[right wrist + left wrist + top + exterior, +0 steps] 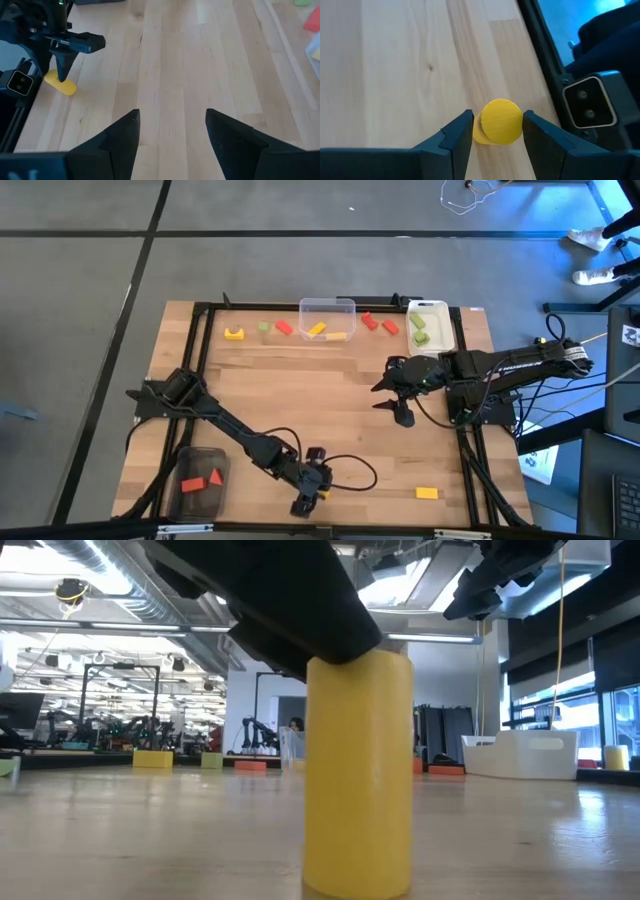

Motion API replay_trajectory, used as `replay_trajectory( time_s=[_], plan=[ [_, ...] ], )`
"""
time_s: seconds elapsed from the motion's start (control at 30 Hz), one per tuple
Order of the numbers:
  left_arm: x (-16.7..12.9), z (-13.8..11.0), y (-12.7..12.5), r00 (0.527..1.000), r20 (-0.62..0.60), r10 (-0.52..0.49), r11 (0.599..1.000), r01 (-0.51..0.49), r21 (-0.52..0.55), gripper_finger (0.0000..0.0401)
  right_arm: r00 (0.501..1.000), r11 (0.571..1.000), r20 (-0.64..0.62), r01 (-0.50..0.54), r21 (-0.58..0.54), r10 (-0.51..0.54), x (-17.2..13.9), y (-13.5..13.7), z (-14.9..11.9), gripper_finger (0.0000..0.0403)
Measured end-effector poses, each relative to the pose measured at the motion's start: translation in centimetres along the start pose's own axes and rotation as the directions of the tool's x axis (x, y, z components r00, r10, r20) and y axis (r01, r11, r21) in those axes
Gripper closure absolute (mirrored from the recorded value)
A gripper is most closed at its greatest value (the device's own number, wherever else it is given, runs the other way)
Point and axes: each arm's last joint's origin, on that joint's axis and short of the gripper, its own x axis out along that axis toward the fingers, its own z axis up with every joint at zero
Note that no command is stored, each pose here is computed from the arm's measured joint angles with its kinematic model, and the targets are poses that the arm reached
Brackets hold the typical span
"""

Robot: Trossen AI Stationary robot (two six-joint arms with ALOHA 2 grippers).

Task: Sort & place blocks by color
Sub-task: Put the yellow cylindrical block into the transparent bin

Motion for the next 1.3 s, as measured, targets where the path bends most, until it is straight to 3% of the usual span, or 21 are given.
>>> replay_trajectory(
  time_s=[0.2,0.87,1.3],
  plan=[
    [0.0,0.0,0.3,0.999,0.007,0.038,0.999,-0.039,0.037,0.0241,1.0,1.0,0.0,0.0,0.0,0.0,0.0,0.0,0.0,0.0176],
    [0.1,-0.1,1.1,0.998,-0.037,0.055,0.998,-0.055,0.005,0.0241,1.0,1.0,0.0,0.0,0.0,0.0,0.0,0.0,0.0,0.0176],
    [-0.3,0.4,1.7,0.999,-0.035,0.015,0.999,-0.017,-0.043,0.0241,1.0,1.0,0.0,0.0,0.0,0.0,0.0,0.0,0.0,0.0176]
  ],
)
